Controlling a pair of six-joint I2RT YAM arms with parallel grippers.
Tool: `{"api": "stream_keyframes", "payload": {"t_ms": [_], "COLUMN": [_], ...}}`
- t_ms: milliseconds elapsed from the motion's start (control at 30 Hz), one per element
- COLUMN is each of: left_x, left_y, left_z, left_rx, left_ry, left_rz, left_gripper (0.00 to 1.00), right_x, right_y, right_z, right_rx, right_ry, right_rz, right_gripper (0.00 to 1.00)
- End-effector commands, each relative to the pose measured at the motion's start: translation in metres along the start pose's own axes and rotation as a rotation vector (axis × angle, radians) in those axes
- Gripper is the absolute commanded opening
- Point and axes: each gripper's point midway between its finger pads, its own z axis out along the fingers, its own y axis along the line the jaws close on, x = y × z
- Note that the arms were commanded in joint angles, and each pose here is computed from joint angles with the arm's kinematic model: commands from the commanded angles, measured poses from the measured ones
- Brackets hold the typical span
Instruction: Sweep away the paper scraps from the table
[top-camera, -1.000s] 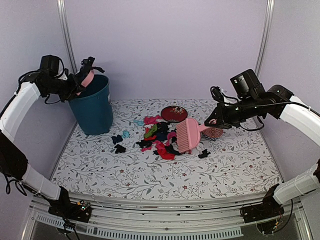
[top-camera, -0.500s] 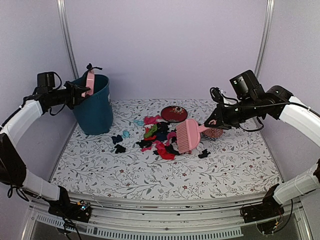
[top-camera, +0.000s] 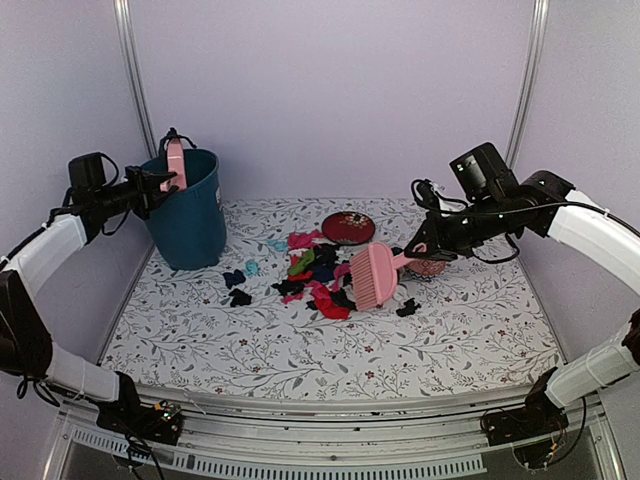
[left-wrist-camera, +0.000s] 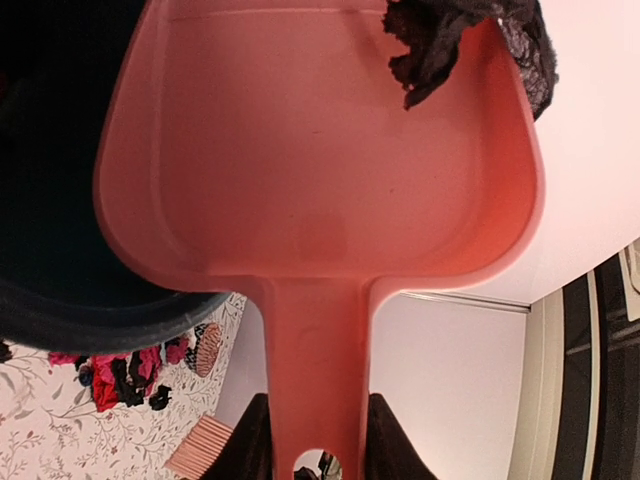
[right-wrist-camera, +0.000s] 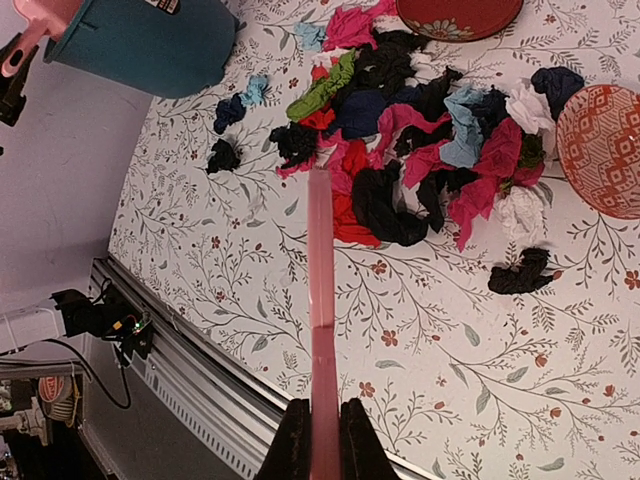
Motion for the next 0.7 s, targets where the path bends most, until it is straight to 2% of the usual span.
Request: {"api": "stream_keyframes", "payload": {"t_ms": [0, 167, 233, 467, 667], "left_x": [0.005, 0.006, 0.003, 0.01, 0.006], "left_y": [-0.007, -0.049, -0.053, -0.011, -0.064], "left_z": [-0.008, -0.014, -0.014, -0.013, -0.021], "left_rx": [0.061, 0.17, 0.171, 0.128, 0.279], "left_ry": [0.013, 0.02, 0.018, 0.029, 0.023], "left_rz": [-0.026, -0.031, -0.026, -0.134, -0.18], "left_gripper": [0.14, 0.14, 0.14, 0.14, 0.13], "right_x": [-0.014, -0.012, -0.012, -0.01, -0.007], "right_y": [0.012, 0.01, 0.01, 0.01, 0.007], "right_z": [-0.006, -0.006, -0.005, -0.009, -0.009], "right_rx": [-0.036, -0.034, -0.033, -0.037, -0.03], "right_ry": [-0.04, -0.034, -0.032, -0.04, -0.034], "right_rz": [-0.022, -0.019, -0.019, -0.006, -0.005], "right_gripper": [0.02, 0.02, 0.02, 0.02, 0.02]}}
